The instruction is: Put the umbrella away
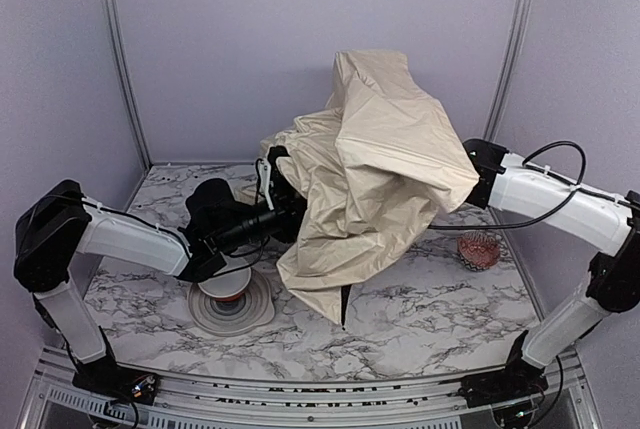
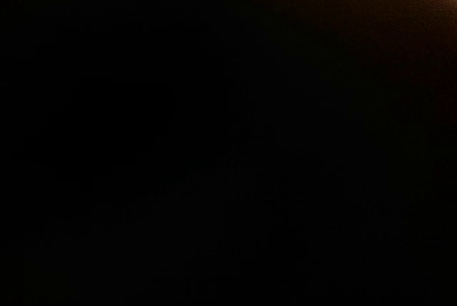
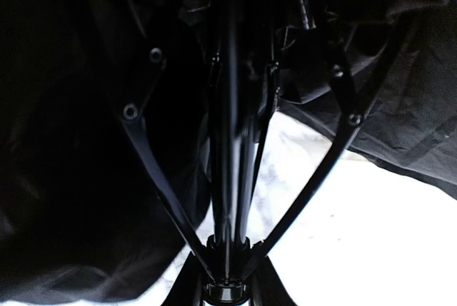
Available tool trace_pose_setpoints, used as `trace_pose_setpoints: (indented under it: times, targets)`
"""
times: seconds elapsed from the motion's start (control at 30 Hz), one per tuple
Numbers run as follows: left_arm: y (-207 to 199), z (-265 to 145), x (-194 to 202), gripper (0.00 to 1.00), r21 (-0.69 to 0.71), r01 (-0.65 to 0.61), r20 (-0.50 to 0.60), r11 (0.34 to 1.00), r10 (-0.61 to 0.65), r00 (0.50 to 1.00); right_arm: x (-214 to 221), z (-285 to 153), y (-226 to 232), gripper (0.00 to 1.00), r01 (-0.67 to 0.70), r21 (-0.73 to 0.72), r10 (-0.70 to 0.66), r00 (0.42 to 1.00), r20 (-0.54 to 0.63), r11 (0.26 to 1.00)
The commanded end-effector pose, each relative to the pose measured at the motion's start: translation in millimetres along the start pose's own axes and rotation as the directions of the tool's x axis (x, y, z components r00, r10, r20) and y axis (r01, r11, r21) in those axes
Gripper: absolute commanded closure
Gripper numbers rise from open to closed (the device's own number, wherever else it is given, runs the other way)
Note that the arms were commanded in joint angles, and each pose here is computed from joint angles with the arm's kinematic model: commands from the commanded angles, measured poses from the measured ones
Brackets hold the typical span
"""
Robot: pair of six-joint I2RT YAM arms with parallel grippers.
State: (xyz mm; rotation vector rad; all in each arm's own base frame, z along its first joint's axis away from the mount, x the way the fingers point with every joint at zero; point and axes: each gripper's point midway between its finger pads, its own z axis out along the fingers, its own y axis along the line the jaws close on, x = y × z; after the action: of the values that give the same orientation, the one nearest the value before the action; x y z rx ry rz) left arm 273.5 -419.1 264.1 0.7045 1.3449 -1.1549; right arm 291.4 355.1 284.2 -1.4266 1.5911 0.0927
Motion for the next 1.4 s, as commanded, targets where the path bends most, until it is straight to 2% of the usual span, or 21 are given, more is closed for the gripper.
trace_pose_setpoints:
  times: [0.0, 0.13, 0.27, 0.43, 0.63, 0.77, 0.9, 1.0, 1.13, 1.23, 1.37]
  targets:
    - [-49, 20, -52, 0.26, 0.214, -0.056, 0.149, 0.975, 0.024, 0.989, -44, -27, -7, 1.0, 0.024, 0.032, -0.027, 0.995, 0.097, 0.999]
    - [-49, 38, -55, 0.25, 0.266, -0.026, 0.144, 0.964, -0.013, 0.989, -51, -53, -41, 1.0, -0.053, 0.196, 0.028, 0.991, 0.129, 0.979]
    - [-14, 44, -40, 0.23, 0.151, 0.027, 0.099, 0.988, -0.042, 0.994, -30, -84, -102, 1.0, -0.123, 0.447, 0.085, 0.991, 0.104, 0.886]
    - [23, 29, -7, 0.14, -0.019, -0.016, -0.008, 1.0, 0.016, 1.0, -11, -112, -165, 1.0, -0.246, 0.54, 0.18, 0.968, 0.173, 0.805]
    - [37, -10, 11, 0.09, -0.088, -0.088, -0.092, 0.992, 0.08, 0.993, -3, -100, -176, 1.0, -0.194, 0.543, 0.194, 0.979, 0.058, 0.817]
    - [38, -32, 22, 0.09, -0.093, -0.16, -0.175, 0.983, 0.143, 0.974, 11, -83, -168, 1.0, -0.145, 0.518, 0.192, 0.981, -0.039, 0.843]
    - [44, -54, 17, 0.09, -0.126, -0.224, -0.211, 0.966, 0.195, 0.958, 30, -66, -159, 1.0, -0.052, 0.513, 0.143, 0.98, -0.141, 0.857]
    - [60, -76, 22, 0.09, -0.193, -0.234, -0.263, 0.953, 0.179, 0.948, 55, -48, -149, 1.0, 0.127, 0.548, 0.055, 0.951, -0.304, 0.827]
    - [95, -108, 25, 0.09, -0.347, -0.241, -0.317, 0.906, 0.129, 0.94, 85, -28, -122, 1.0, 0.354, 0.538, -0.066, 0.874, -0.482, 0.765]
    - [126, -133, 26, 0.09, -0.472, -0.26, -0.361, 0.842, 0.085, 0.929, 95, -6, -74, 1.0, 0.43, 0.438, -0.179, 0.844, -0.506, 0.79]
    - [144, -150, 19, 0.07, -0.551, -0.32, -0.412, 0.771, 0.082, 0.907, 122, 20, 9, 1.0, 0.511, 0.238, -0.342, 0.789, -0.51, 0.826]
